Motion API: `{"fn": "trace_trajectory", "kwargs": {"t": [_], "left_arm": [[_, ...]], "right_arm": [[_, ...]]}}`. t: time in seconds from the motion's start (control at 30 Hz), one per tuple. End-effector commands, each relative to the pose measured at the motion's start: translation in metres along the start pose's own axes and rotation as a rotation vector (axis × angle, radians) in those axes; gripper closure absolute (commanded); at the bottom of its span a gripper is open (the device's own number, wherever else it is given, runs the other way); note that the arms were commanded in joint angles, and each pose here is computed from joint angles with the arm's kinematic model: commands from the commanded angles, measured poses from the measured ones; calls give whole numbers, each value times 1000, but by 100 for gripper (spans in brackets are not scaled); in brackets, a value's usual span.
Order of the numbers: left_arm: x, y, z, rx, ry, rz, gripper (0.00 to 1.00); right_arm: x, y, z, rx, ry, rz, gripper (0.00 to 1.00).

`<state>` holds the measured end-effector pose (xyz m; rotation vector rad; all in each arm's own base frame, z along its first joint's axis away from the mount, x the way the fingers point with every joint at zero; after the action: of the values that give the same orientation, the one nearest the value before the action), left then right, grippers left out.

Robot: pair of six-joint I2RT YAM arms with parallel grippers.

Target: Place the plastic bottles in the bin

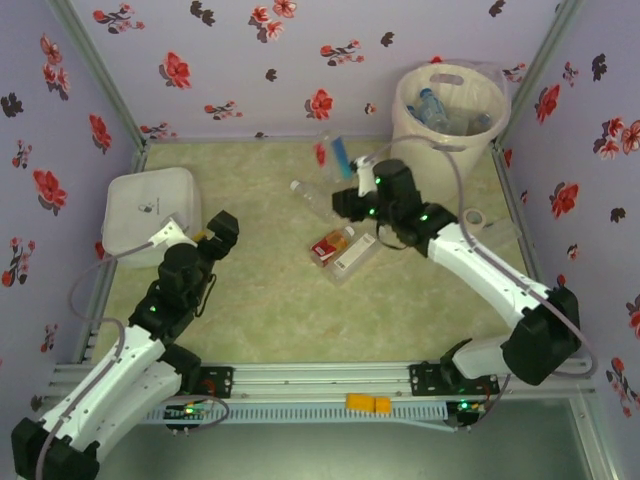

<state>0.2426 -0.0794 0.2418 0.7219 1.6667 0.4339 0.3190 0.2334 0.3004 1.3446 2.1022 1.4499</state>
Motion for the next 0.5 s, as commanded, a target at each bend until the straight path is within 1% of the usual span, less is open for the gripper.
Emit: {"fn": "trace_trajectory", "kwargs": {"t": [0.0, 0.2, 0.33, 0.47], "left_arm": [[23, -12, 5, 34, 76, 63, 0], [25, -41, 25, 178, 57, 85, 0], [14, -60, 36, 313, 11, 122, 0], [5, -78, 45, 458, -11, 180, 0]], "right_arm": [[-40, 29, -31, -7, -189, -49, 74], [-110, 96, -64, -104, -406, 8, 74], [-161, 123, -69, -116, -519, 100, 74], [-200, 139, -61, -96, -554, 200, 74]]}}
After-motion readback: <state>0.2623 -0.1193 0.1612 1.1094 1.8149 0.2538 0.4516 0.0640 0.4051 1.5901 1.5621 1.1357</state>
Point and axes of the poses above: each hand's point on the last joint's axis, 136 mm out from that joint toward the fingers, its own z axis out along the fingers, its own x axis along the line the jaws close on, y = z × x, the point moved 4 cm from there along -z, back along the fingers, and after that the axes turned 2 degrees about -z, right-handed, at the moved point
